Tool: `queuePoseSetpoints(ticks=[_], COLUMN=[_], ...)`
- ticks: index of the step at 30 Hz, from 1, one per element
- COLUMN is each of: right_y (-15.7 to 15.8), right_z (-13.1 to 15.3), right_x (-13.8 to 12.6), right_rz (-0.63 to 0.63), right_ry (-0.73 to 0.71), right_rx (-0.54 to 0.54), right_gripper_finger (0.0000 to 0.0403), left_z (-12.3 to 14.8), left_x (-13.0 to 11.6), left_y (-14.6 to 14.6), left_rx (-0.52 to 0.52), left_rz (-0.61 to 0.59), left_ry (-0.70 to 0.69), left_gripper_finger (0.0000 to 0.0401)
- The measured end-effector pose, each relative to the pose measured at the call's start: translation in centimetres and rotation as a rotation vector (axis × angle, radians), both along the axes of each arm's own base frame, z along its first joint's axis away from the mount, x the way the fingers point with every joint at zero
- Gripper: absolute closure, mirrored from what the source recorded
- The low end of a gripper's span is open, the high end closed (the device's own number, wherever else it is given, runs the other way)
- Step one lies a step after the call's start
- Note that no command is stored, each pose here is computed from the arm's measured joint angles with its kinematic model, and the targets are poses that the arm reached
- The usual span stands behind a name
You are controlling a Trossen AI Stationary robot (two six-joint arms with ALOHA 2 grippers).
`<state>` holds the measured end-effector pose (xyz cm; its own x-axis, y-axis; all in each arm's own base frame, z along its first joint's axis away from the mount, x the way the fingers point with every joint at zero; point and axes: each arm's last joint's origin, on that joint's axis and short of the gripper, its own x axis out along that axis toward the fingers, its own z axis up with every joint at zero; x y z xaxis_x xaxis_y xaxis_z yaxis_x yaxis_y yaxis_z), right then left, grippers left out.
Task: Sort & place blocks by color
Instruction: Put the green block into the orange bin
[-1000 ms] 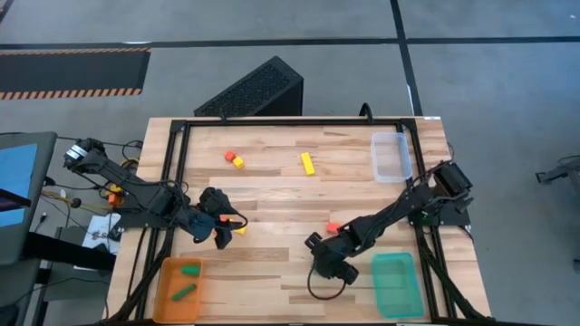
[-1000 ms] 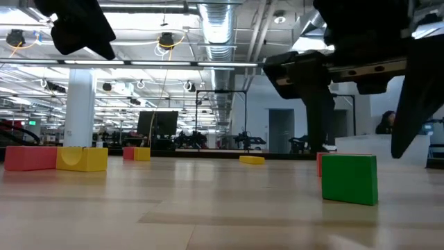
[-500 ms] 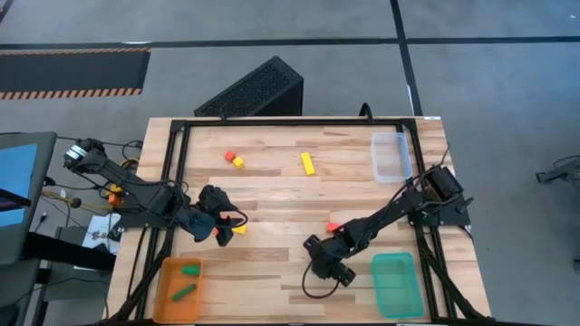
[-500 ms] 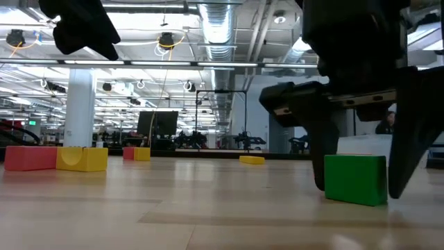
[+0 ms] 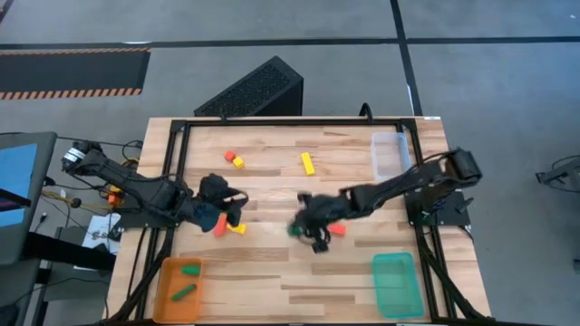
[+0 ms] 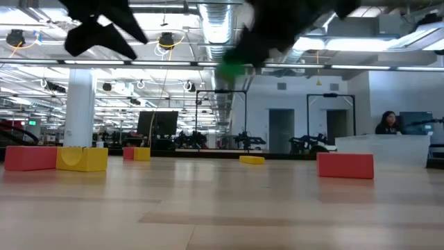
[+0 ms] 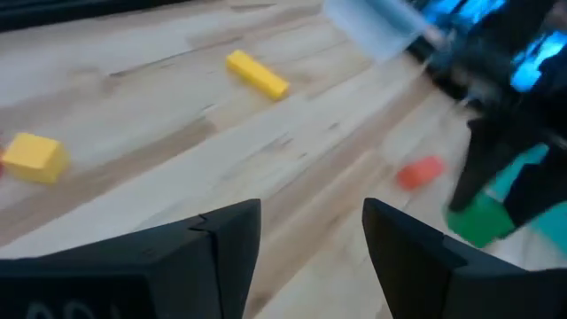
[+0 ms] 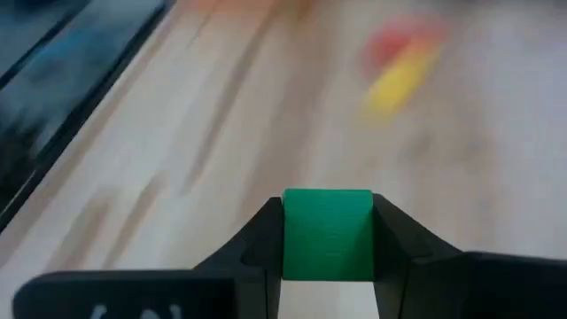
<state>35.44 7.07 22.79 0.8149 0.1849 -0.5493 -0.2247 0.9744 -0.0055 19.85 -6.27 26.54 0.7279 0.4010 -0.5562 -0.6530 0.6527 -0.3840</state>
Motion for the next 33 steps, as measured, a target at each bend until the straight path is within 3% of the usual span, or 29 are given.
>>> queuePoseSetpoints(ticks=[2, 5, 9, 12, 18, 26, 33], right_y=[-0.8, -1.4, -1.7, -1.3, -0.8, -0.4, -0.2], right_z=[2.2, 4.5, 5.9, 7.0, 9.6, 10.7, 10.7], right_x=[-0.3, -0.9, -1.3, -1.1, -0.3, -0.1, 0.0], right_rz=[-0.08, -0.156, -0.179, -0.174, -0.185, -0.154, -0.138], right_ry=[-0.123, -0.243, -0.264, -0.283, -0.35, -0.384, -0.395], right_rx=[-0.098, -0.26, -0.449, -0.556, -0.582, -0.665, -0.713], right_gripper_finger=[0.0285, 0.0285, 0.0285, 0.0285, 0.0285, 0.0285, 0.0285], left_z=[0.5, 1.9, 4.1, 4.8, 4.1, 5.5, 5.2], left_x=[0.8, 2.3, 3.6, 4.0, 5.1, 6.5, 7.0], left_y=[0.6, 1.3, 2.5, 3.9, 5.2, 5.0, 5.3], left_rx=[-0.028, -0.03, 0.021, 0.015, -0.021, 0.034, -0.035], left_rz=[-0.018, -0.142, -0.224, -0.261, -0.404, -0.525, -0.541], left_ry=[-0.049, -0.165, -0.363, -0.426, -0.414, -0.625, -0.635], left_gripper_finger=[0.0213, 0.0196, 0.0163, 0.0138, 0.0109, 0.0107, 0.0143])
